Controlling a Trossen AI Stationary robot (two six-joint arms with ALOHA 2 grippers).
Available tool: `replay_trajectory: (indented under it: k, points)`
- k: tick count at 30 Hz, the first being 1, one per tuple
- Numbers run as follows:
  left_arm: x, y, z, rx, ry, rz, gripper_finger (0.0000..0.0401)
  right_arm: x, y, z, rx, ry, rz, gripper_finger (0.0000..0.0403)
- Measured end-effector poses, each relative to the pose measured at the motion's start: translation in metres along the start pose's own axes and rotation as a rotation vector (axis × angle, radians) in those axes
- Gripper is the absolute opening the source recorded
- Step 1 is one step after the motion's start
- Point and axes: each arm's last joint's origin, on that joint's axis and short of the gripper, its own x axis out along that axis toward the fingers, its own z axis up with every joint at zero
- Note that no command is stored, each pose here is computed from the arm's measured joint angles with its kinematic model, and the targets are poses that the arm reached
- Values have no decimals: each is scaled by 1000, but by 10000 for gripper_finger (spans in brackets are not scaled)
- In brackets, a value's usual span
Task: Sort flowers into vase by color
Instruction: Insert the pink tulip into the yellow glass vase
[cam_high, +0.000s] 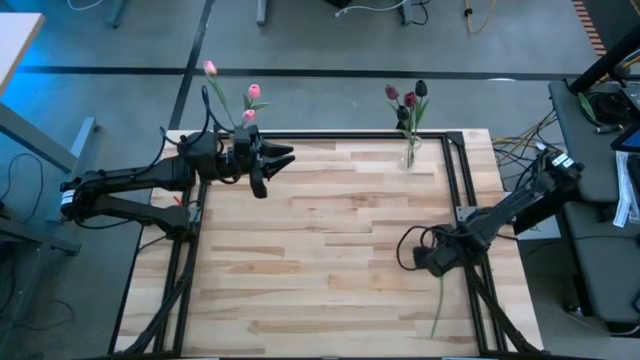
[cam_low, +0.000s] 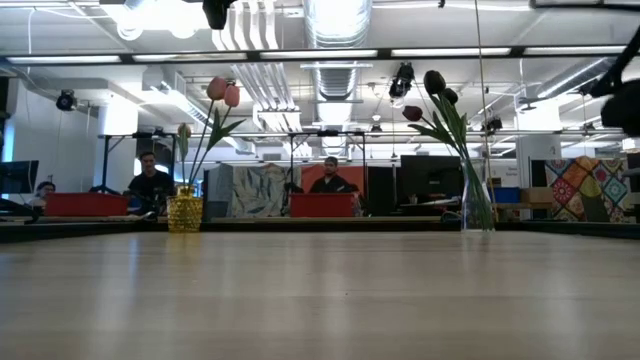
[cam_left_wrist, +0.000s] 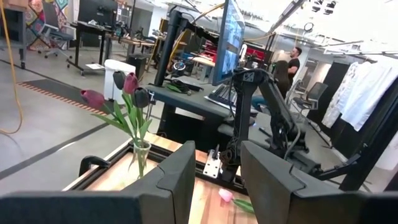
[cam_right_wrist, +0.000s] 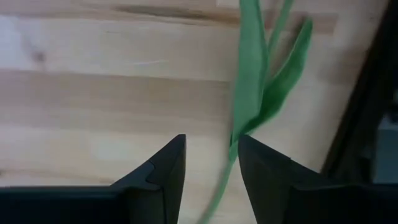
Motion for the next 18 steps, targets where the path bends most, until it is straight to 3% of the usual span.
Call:
replay_trajectory:
  k: [12,18]
  points:
    - [0,0,0,-45,0,1,115,33,-2,-7,121,-65,-137,161]
    - [0,0,0,-61,0,1,115,42,2,-8,120,-74,-139,142]
